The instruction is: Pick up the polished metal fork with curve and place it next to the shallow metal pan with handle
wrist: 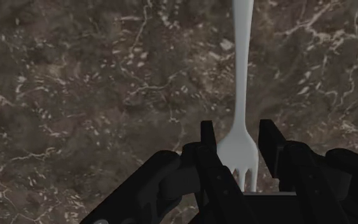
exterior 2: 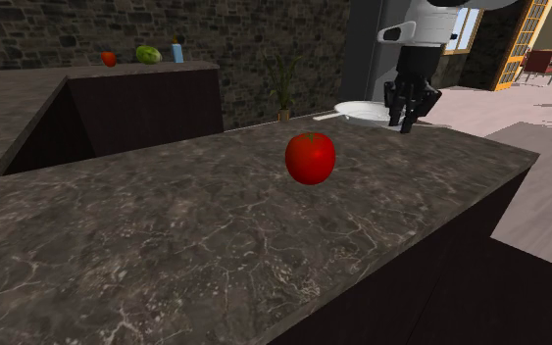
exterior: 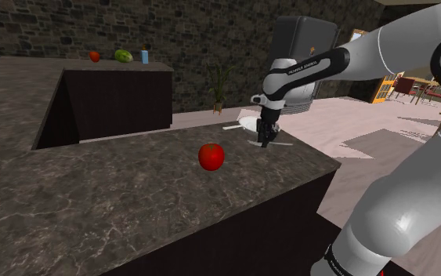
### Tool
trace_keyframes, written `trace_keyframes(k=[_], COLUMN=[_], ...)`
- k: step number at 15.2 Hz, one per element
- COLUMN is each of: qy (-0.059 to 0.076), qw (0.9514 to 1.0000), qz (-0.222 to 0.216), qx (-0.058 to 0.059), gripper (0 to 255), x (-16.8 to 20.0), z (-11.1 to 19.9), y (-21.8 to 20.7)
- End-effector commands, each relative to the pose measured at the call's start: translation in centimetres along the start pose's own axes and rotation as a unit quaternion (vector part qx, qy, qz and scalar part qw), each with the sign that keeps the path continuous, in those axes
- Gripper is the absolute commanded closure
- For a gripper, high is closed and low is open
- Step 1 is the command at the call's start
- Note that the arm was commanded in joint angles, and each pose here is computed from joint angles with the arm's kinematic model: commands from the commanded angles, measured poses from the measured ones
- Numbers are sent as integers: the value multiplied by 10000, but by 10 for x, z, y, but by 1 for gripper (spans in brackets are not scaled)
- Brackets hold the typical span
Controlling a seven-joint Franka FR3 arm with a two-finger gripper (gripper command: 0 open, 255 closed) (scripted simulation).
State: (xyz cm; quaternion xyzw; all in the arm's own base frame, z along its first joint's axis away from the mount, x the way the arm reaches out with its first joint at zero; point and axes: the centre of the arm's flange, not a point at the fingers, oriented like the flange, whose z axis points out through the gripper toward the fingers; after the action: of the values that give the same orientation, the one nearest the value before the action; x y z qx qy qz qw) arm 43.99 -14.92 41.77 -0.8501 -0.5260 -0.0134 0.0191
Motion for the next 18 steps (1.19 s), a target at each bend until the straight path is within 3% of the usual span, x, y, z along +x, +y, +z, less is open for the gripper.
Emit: trace_keyframes(k=[1,13,18], qy=[0,0,0], qw=[10000,10000,10000], qz=[-1,-1,-1], qx=[-3,-3,-3], gripper=[255,255,255], x=[0,-3,-3], z=[10,74,74], y=[1,2,2])
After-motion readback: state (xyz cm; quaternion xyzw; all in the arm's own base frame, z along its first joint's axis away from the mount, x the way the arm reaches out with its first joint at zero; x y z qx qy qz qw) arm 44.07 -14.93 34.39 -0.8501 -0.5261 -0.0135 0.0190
